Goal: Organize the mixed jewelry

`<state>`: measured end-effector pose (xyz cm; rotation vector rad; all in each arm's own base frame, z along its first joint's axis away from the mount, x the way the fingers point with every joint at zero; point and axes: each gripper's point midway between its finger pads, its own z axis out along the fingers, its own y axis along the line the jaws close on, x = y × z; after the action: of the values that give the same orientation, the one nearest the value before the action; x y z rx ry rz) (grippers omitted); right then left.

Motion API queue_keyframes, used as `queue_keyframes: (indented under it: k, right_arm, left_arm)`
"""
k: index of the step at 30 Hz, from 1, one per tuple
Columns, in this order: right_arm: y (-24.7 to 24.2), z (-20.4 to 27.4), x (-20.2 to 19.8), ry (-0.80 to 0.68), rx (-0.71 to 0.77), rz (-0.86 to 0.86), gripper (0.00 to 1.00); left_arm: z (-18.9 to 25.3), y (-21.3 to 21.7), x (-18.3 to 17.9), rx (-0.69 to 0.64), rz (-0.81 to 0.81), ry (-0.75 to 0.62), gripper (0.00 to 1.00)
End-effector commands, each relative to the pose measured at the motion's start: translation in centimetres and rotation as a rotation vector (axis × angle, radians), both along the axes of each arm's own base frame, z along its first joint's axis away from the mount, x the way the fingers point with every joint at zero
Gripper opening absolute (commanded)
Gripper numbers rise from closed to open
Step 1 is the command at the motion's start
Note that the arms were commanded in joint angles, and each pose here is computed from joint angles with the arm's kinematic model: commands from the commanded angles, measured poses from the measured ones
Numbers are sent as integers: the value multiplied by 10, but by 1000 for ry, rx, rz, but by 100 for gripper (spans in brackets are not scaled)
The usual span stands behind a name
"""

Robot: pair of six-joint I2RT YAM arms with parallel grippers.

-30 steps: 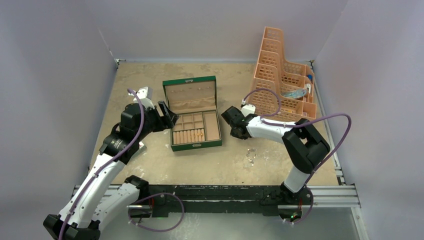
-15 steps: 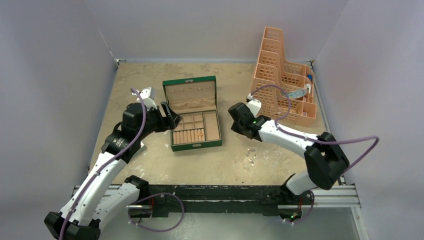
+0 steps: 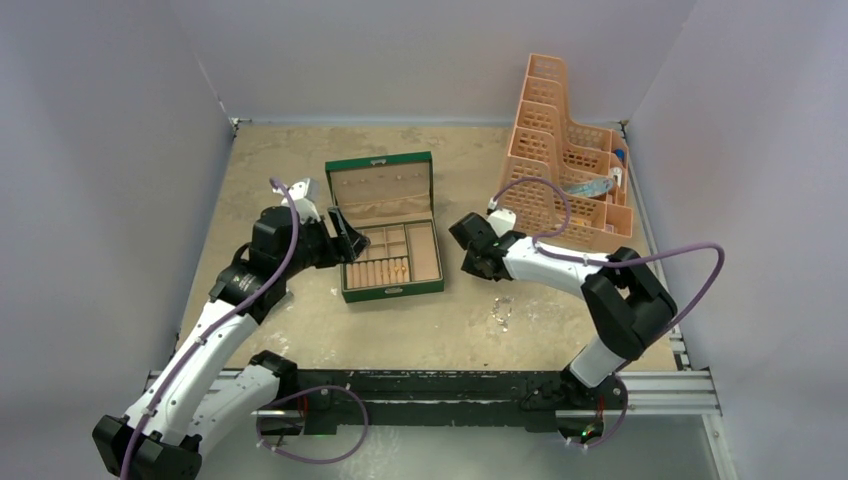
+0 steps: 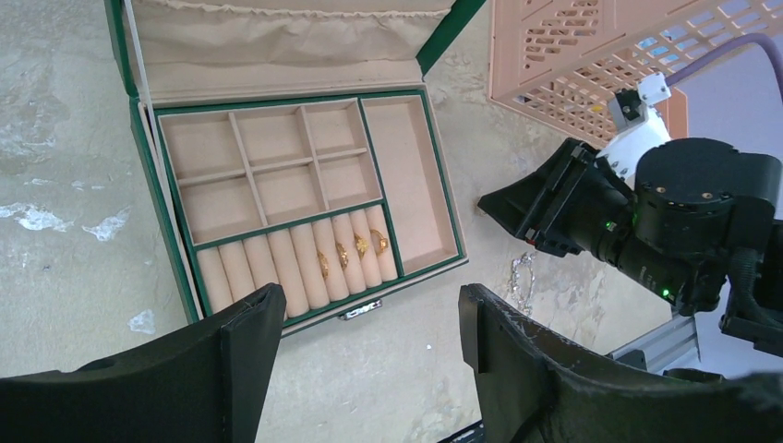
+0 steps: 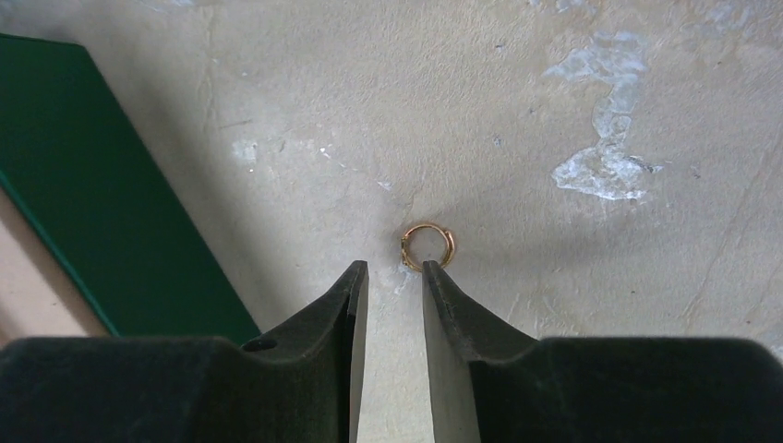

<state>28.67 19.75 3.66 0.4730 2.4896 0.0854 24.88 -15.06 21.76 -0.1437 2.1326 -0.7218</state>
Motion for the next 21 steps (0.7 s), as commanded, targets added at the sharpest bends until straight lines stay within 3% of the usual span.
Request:
queue_keyframes:
  k: [1, 14, 19, 21]
  right_arm:
    - [0, 2, 8, -1, -29, -4, 30]
    - [0, -15, 10, 28, -73, 11, 15]
    - [-1, -15, 8, 28, -69, 6, 0]
    - [-1, -12, 9, 18, -57, 0, 0]
  left_arm:
    - [13, -3, 6, -30, -1, -49, 69]
    - [11, -2, 6, -26, 2, -48, 69]
    - [11, -3, 6, -29, -1, -45, 69]
    - [11, -4, 7, -32, -5, -45, 69]
